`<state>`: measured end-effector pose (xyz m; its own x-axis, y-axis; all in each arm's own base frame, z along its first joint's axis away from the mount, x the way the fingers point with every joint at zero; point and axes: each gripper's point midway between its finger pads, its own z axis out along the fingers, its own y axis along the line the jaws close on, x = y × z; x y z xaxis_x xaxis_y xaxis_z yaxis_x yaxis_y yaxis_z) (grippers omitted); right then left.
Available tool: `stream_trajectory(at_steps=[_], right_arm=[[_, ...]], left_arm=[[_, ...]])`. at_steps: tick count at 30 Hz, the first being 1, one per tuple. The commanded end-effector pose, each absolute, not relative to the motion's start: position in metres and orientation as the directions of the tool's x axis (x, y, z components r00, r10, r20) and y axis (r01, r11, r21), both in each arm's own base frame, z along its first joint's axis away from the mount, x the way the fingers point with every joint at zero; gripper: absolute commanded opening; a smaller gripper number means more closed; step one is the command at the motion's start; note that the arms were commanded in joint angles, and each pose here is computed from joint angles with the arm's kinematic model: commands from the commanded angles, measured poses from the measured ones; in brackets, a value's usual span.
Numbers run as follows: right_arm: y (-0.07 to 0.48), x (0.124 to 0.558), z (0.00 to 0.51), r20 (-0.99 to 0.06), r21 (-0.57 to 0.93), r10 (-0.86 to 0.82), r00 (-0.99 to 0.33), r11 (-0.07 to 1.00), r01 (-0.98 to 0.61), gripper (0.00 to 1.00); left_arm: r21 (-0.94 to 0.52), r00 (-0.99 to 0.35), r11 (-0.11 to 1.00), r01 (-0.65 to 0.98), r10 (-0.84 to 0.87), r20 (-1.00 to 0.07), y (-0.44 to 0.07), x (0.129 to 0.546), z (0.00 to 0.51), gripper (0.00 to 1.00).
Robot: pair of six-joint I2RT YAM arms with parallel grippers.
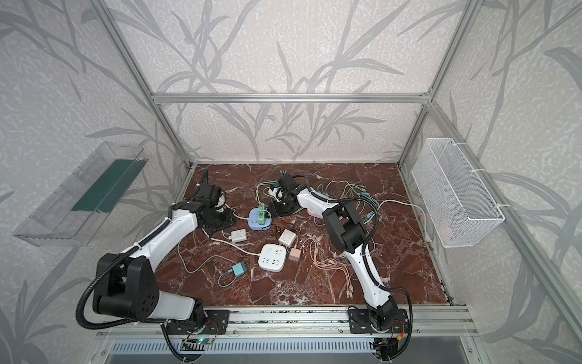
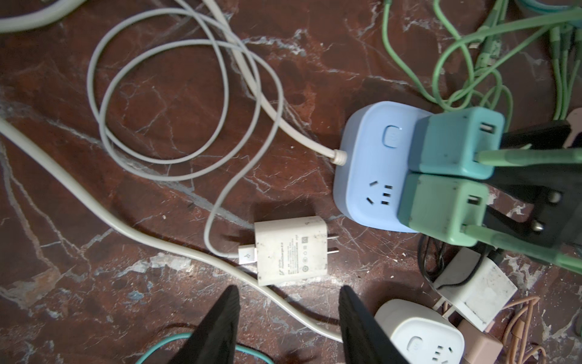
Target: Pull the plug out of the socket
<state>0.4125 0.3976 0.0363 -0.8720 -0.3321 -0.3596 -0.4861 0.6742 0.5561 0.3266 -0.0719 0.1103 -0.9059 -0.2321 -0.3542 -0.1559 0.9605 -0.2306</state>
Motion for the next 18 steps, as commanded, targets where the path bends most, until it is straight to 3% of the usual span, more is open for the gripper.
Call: stream_trajectory(at_steps=[1,9,13,18], right_arm=[[0.388,0.414,0.036,-0.344,0.542,-0.303,-0.889,0.709,-0.451,0.62],[0.370,0.430,0.072,-0.415,0.513,-0.251,-0.875,0.730,-0.452,0.67],[0.352,0.438,0.092,-0.451,0.458,-0.204,-0.869,0.782,-0.422,0.76],[0.332,0.441,0.114,-0.512,0.404,-0.123,-0.850,0.839,-0.365,0.81]], left_arm=[[-0.223,-0.886,0.968,-0.114,-0.200,-0.417,-0.085,0.336,0.125,0.53],[-0.221,-0.900,0.971,-0.093,-0.176,-0.398,-0.098,0.345,0.113,0.55],[-0.220,-0.904,0.972,-0.080,-0.163,-0.394,-0.102,0.358,0.110,0.55],[-0.238,-0.903,0.968,-0.077,-0.169,-0.395,-0.105,0.374,0.108,0.56]])
